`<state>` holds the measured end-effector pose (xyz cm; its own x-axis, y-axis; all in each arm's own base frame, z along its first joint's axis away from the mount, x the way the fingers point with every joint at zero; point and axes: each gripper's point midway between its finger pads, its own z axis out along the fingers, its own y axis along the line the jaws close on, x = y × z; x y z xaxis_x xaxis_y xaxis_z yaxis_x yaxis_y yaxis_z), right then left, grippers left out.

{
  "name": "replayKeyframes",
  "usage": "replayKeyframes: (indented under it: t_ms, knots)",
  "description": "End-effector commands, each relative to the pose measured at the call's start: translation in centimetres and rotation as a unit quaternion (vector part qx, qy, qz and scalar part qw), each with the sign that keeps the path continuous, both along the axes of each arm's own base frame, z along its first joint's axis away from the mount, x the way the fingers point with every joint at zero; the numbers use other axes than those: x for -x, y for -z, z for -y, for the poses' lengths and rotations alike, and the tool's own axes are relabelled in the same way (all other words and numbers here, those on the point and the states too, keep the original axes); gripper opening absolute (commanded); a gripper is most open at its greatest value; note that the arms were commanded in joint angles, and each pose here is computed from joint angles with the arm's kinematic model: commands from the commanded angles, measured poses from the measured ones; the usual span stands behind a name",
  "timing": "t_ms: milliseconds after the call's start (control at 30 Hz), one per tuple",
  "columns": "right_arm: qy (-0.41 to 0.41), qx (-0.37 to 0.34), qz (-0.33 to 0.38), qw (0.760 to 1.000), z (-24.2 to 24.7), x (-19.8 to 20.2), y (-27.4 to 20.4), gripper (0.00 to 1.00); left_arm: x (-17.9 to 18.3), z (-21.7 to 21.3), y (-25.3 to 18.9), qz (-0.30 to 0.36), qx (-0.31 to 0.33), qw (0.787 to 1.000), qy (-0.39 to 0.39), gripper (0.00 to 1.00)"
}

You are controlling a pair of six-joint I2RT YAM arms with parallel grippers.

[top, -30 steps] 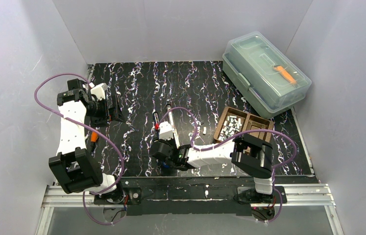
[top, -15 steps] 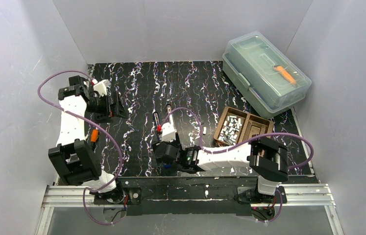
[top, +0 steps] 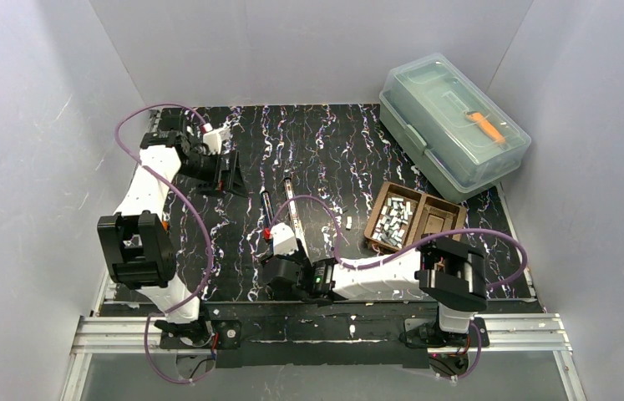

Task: Load the staples into the stapler
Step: Close the stapler at the center of the board.

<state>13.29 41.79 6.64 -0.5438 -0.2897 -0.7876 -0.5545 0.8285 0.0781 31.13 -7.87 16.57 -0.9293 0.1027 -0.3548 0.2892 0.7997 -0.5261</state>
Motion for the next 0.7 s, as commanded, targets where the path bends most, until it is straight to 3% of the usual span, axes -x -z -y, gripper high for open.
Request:
replayKeyframes:
  t_ms: [0,167,433,500,667]
  knots:
    - [0.016,0.012,0.007,1.000,0.4,-0.4,0.5,0.67,-1.8,0.9,-1.4,0.053,0.006,0.998,0.016,0.99]
    - [0.015,0.027,0.003,1.000,0.2,-0.4,1.6,0.57,-2.3,1.2,-1.1,0.058,0.016,0.998,0.029,0.99]
    - [-0.001,0.041,0.005,0.999,0.1,-0.3,2.4,0.51,-2.4,1.4,1.0,0.058,0.011,0.997,0.057,0.99]
    - [-0.003,0.047,0.012,0.999,0.8,-0.3,2.2,0.42,-2.0,1.2,2.1,0.078,0.000,0.992,0.098,0.99]
    - [-0.003,0.054,0.020,0.998,1.7,-0.5,1.9,0.33,-1.6,0.4,3.4,0.118,-0.027,0.978,0.169,0.99]
